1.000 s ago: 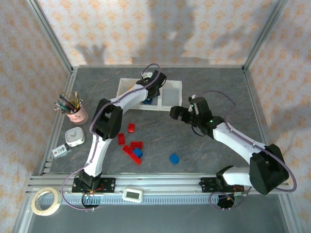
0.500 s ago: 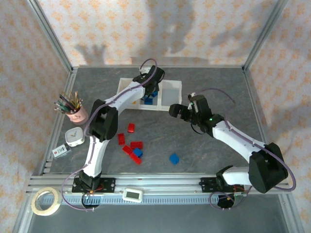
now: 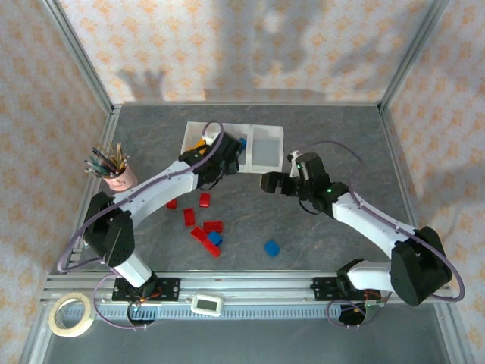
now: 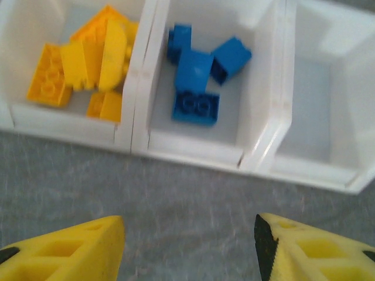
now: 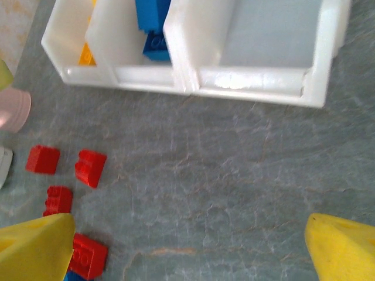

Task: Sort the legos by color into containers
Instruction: Touch the lego at the bottom-center of the table.

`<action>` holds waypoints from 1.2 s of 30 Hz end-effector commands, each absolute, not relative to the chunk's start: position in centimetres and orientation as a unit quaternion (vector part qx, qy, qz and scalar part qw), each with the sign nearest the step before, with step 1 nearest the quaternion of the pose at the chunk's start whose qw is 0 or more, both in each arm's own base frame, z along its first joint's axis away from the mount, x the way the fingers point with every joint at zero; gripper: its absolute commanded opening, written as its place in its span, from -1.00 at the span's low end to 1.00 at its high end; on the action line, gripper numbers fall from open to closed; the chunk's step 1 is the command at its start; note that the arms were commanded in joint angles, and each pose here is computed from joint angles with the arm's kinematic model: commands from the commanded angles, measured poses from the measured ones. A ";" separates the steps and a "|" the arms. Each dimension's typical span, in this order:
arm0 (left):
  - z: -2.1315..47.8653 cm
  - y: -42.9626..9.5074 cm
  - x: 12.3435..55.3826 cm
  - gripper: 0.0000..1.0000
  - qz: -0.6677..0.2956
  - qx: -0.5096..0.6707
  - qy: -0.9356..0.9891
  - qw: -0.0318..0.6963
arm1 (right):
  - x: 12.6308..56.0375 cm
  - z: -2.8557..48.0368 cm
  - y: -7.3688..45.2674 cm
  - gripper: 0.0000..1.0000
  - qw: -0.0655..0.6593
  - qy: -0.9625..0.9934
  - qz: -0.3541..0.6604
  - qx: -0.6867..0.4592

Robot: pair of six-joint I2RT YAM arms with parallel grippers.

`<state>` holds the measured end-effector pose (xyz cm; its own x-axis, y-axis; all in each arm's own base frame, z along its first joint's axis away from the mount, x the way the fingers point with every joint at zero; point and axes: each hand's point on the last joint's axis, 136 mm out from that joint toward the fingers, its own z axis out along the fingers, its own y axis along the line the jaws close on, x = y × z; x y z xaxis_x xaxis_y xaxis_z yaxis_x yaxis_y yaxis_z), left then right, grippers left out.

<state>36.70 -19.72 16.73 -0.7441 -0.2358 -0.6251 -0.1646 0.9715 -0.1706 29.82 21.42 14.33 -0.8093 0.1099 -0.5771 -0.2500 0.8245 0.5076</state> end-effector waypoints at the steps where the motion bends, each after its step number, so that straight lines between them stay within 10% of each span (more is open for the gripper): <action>1: 15.1 -18.9 33.2 0.25 -0.043 -0.124 0.941 0.312 | 27.6 14.2 22.6 1.00 0.298 0.899 0.310 -0.086; 36: 4.7 -18.8 18.2 0.34 -0.015 -0.097 0.985 0.144 | 23.0 9.0 22.4 1.00 0.270 0.914 0.287 -0.091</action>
<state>19.40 -19.64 5.32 -0.9317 -0.1862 -0.3119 -0.1649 0.9819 -0.0936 22.79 22.78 9.11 -0.8467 -0.0222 -0.5317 -0.3308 0.8046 0.4931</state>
